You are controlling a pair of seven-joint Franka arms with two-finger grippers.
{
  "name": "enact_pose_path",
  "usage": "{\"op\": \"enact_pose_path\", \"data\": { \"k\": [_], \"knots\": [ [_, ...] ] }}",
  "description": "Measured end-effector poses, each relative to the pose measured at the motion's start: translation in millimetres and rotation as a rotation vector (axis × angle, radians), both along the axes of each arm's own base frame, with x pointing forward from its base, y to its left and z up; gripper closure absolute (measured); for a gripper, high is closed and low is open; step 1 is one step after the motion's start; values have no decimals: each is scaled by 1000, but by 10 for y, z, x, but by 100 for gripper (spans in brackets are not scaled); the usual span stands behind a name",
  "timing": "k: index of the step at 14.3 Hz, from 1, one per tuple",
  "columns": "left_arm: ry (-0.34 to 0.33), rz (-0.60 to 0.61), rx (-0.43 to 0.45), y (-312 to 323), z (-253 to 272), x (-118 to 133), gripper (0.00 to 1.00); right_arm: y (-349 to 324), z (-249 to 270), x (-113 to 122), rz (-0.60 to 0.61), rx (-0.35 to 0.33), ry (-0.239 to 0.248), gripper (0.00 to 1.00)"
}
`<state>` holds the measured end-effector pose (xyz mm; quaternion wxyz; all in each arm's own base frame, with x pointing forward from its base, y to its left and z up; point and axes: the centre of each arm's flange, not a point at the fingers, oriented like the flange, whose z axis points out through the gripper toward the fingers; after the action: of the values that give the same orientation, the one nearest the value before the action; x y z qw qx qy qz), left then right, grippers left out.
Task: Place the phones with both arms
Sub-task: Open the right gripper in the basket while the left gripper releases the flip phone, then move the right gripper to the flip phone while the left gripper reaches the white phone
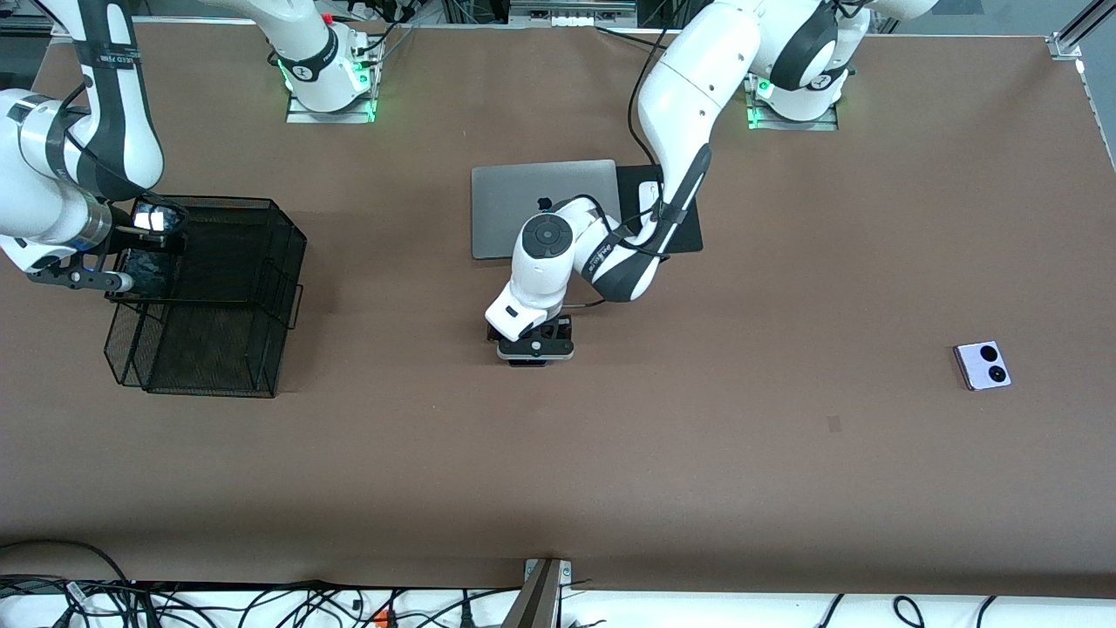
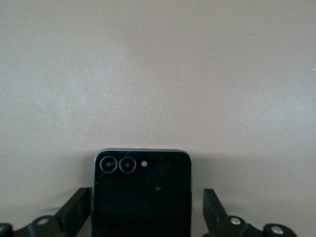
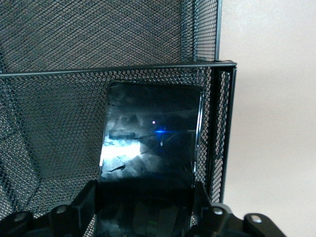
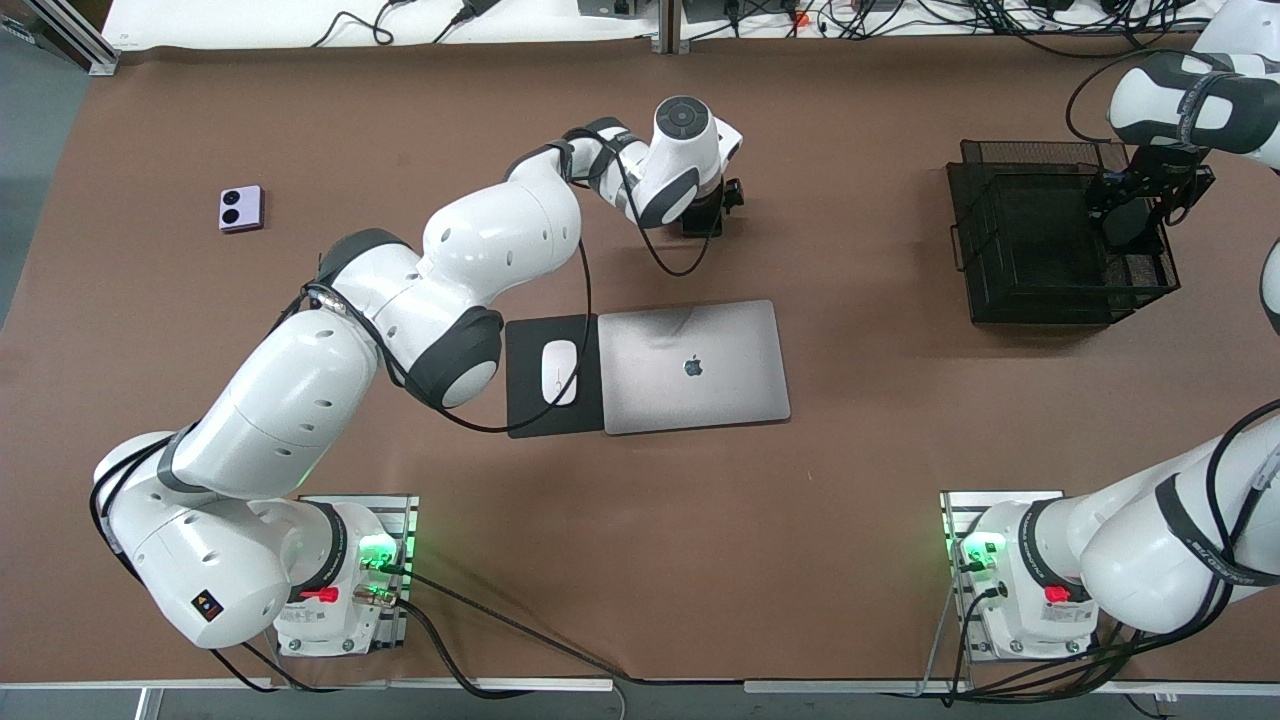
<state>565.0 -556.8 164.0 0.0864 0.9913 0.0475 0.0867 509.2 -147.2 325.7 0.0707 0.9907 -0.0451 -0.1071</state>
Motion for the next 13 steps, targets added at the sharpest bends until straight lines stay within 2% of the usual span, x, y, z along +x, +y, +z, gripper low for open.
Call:
{"op": "enact_pose_path", "data": {
  "k": [1,3,4,9,11,13],
  "knots": [
    [-5,7,-1,-13,7,-7,0,1,4,3,-1,1,-1,15],
    [-12,11,2,-23,18,-10,0,6,15,15,-1,2,-5,3],
    [-16,14,3,-17,39,8,0,10,25,23,0,1,-7,0],
    [7,34,61,86,383,146,0,70,199,167,17,-7,-41,0],
    [22,23,85,179,612,221,0,124,412,278,23,-6,-36,0],
    [41,-4,113,417,865,397,0,222,739,412,23,4,-26,0]
  ]
}}
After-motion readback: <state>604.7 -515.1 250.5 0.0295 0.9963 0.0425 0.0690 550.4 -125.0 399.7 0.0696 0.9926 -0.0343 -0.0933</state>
